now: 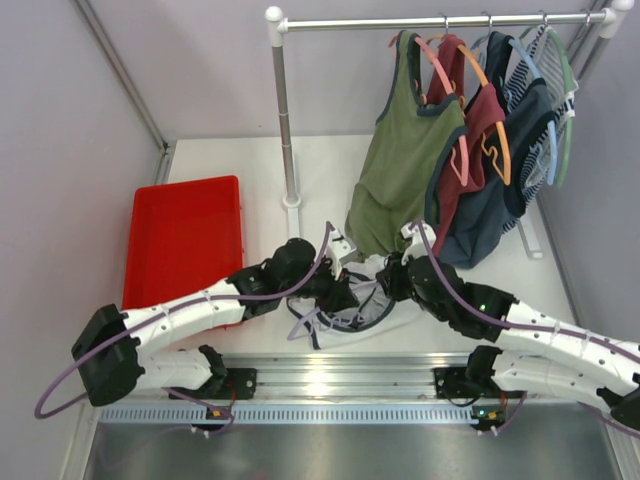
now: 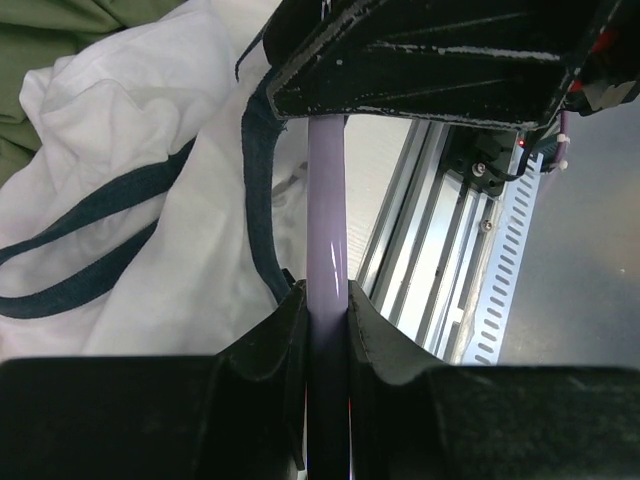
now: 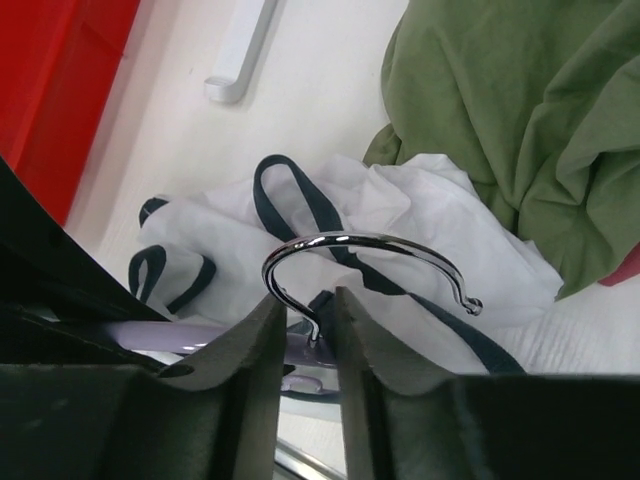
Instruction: Place the tank top on the hanger
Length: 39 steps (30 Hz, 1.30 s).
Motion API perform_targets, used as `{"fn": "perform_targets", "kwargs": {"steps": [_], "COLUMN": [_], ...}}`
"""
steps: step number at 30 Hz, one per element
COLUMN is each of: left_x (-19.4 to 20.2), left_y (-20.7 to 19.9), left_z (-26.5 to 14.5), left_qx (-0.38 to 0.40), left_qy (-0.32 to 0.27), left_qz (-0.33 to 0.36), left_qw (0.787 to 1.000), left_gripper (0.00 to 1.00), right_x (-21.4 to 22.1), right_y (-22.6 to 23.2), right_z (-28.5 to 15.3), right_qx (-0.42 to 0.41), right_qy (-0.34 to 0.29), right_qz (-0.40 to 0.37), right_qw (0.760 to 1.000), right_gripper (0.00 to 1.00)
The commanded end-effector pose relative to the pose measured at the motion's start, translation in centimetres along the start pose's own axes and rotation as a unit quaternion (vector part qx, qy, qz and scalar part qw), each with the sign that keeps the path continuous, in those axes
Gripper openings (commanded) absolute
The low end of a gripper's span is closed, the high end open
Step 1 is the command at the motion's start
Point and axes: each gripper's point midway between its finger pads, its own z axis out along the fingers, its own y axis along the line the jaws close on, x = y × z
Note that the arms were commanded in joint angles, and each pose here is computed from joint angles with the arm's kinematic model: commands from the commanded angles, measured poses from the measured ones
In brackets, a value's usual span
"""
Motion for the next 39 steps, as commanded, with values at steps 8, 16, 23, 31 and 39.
{"fn": "perform_targets", "kwargs": {"steps": [8, 16, 23, 31, 39], "left_x": [-4.3, -6.4, -7.0, -5.8, -1.9], "left_y": [-1.2, 0.7, 2.4, 4.6, 4.9], "left_z": [0.1, -1.2, -3.3, -6.3, -8.0], "left_qx": [0.013, -0.064, -0.139, -0.222, -0.248], "left_qy": [-0.073, -0.108, -0.113, -0.114, -0.038], "left_qz": [0.024, 0.009, -0.017, -0.047, -0.087], "left_qw": [0.997, 0.992, 0.984, 0.967, 0.964], "left_gripper": [0.22, 0.39, 0.50, 0.59, 0.56], "right_x": [-1.2, -1.0, -0.6, -0.2, -0.2], "right_y": [1.0, 1.5, 1.3, 1.7, 1.4], "right_z": [0.0, -0.7, -1.1, -1.2, -1.5], "right_qx": [-0.019, -0.052, -0.062, -0.081, -0.079], "right_qy": [-0.035, -0.043, -0.045, -0.045, -0.045], "right_qz": [0.011, 0.002, 0.001, -0.006, -0.007], "right_qw": [0.999, 0.998, 0.997, 0.996, 0.996], "right_gripper": [0.00, 0.00, 0.00, 0.00, 0.00]}}
